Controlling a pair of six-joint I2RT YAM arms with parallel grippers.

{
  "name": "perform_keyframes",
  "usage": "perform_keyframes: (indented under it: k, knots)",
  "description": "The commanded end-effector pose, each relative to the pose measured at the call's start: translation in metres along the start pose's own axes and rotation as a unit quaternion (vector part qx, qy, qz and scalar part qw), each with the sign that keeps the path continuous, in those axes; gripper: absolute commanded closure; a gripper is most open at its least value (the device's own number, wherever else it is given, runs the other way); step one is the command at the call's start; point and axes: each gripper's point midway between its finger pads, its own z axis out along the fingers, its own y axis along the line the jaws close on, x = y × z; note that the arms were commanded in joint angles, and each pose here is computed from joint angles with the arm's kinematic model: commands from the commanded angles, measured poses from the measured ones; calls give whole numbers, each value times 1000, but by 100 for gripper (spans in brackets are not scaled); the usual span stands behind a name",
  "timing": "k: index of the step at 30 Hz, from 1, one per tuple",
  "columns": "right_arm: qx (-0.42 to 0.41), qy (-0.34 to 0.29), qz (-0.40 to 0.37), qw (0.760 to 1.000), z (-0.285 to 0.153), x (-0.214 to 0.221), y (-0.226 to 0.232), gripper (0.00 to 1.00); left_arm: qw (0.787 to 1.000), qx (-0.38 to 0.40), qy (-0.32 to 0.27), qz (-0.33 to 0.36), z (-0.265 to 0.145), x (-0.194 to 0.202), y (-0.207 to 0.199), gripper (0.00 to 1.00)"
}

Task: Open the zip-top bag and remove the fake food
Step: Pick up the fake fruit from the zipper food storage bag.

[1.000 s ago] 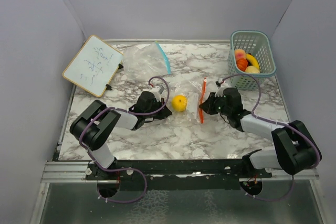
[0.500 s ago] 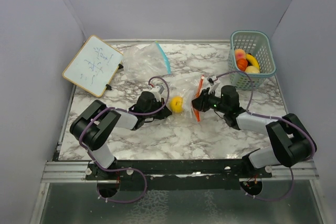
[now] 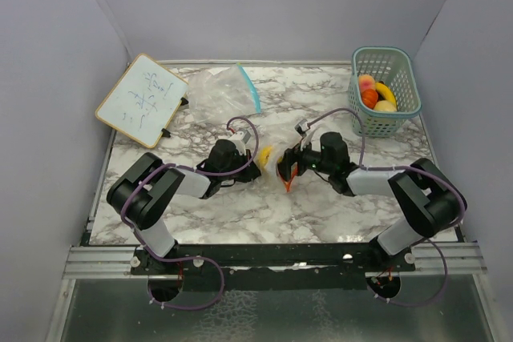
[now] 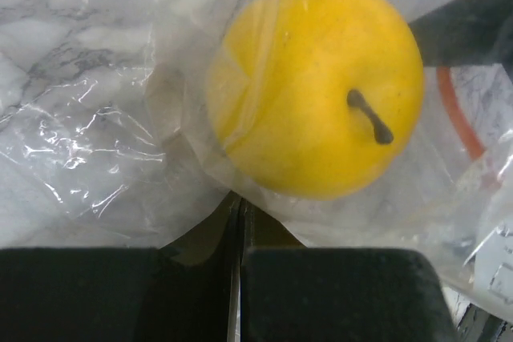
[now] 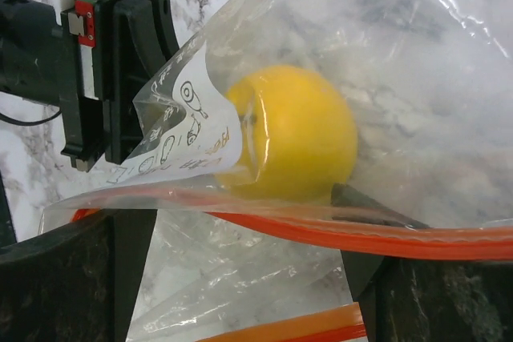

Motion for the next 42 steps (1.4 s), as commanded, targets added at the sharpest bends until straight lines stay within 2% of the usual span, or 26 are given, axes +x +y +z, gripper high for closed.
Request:
perform_keyframes:
  k: [1, 2, 18, 23, 31, 36, 42]
  knots:
    - [18, -18, -42, 999, 13, -16, -7, 3, 1000, 6, 16, 0, 1, 9, -1, 100]
    - [18, -18, -44, 999, 15, -16, -7, 0, 1000, 6, 16, 0, 1, 9, -1, 100]
    - [0, 15, -56, 998, 64, -1, -20, 0, 1000, 8, 22, 1, 0, 12, -1, 100]
    - [-3, 18, -57, 998, 69, -1, -21, 11, 1000, 9, 24, 0, 0, 13, -1, 100]
    - [22, -8, -71, 997, 52, -18, -20, 26, 1000, 6, 27, 3, 0, 13, 0, 100]
    - [65, -27, -65, 995, 34, -36, -22, 27, 1000, 9, 26, 2, 1, 12, -1, 100]
    - [135, -1, -68, 989, 4, -40, -38, 27, 1000, 8, 23, 5, 2, 10, -2, 100]
